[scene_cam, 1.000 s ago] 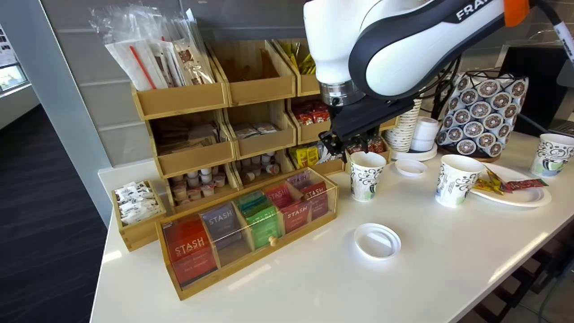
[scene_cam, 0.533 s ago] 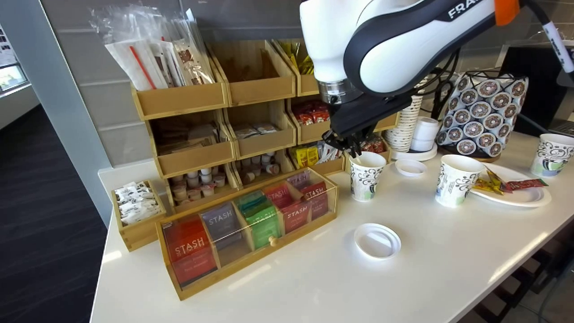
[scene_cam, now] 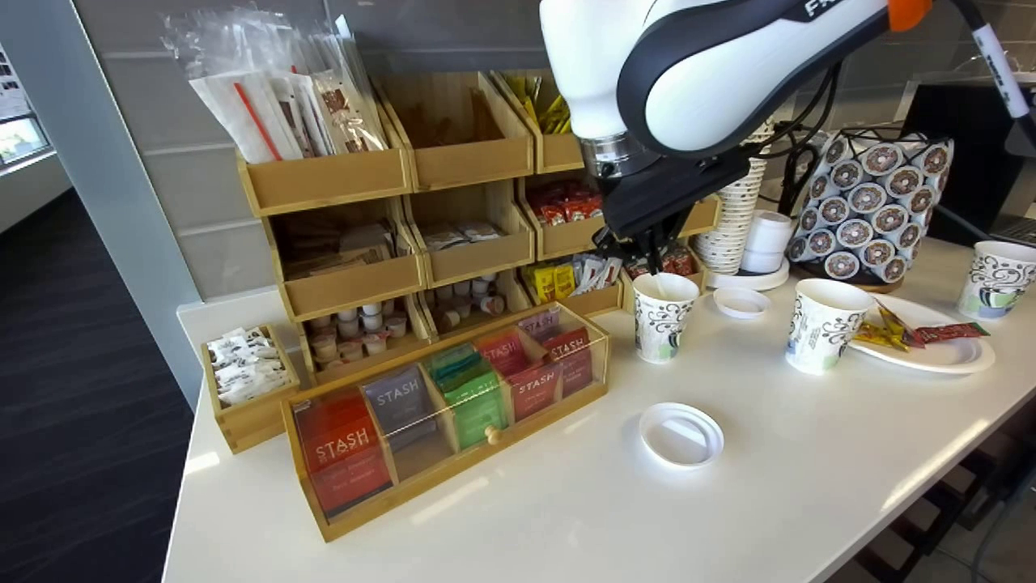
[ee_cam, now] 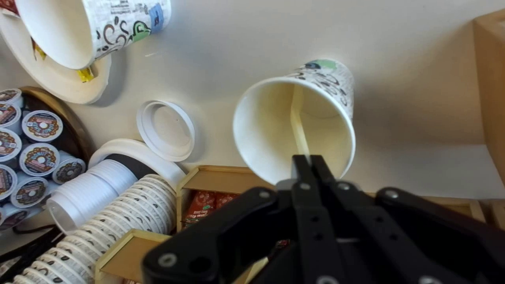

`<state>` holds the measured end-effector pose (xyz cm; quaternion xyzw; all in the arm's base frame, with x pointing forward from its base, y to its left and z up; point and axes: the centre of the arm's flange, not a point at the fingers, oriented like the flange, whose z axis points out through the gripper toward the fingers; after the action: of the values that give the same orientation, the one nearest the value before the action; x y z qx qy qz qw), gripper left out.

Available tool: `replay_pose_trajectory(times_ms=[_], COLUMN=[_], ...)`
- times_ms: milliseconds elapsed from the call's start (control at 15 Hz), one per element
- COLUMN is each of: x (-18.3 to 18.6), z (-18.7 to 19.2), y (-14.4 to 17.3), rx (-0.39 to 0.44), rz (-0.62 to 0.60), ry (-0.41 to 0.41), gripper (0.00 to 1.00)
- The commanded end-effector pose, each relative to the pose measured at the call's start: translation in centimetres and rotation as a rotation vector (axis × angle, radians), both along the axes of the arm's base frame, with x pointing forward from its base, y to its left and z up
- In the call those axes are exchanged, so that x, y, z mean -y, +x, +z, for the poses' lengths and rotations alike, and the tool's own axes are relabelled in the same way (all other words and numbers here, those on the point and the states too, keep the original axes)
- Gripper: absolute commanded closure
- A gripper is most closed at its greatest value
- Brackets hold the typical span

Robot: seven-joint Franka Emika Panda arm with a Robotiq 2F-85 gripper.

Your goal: Remove the spoon from the cup on the left and put it on the counter top

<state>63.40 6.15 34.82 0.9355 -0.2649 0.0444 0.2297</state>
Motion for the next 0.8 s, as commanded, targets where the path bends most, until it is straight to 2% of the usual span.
replay_pose_trajectory(times_ms=[0, 733], x=[0.1, -1.5], z=[2.2, 8.2], y=[-1.2, -4.2], rx=[-0.007, 0.085], rz=[-0.027, -0.013], ry=[-0.020, 0.029], gripper=[0.99, 0.99])
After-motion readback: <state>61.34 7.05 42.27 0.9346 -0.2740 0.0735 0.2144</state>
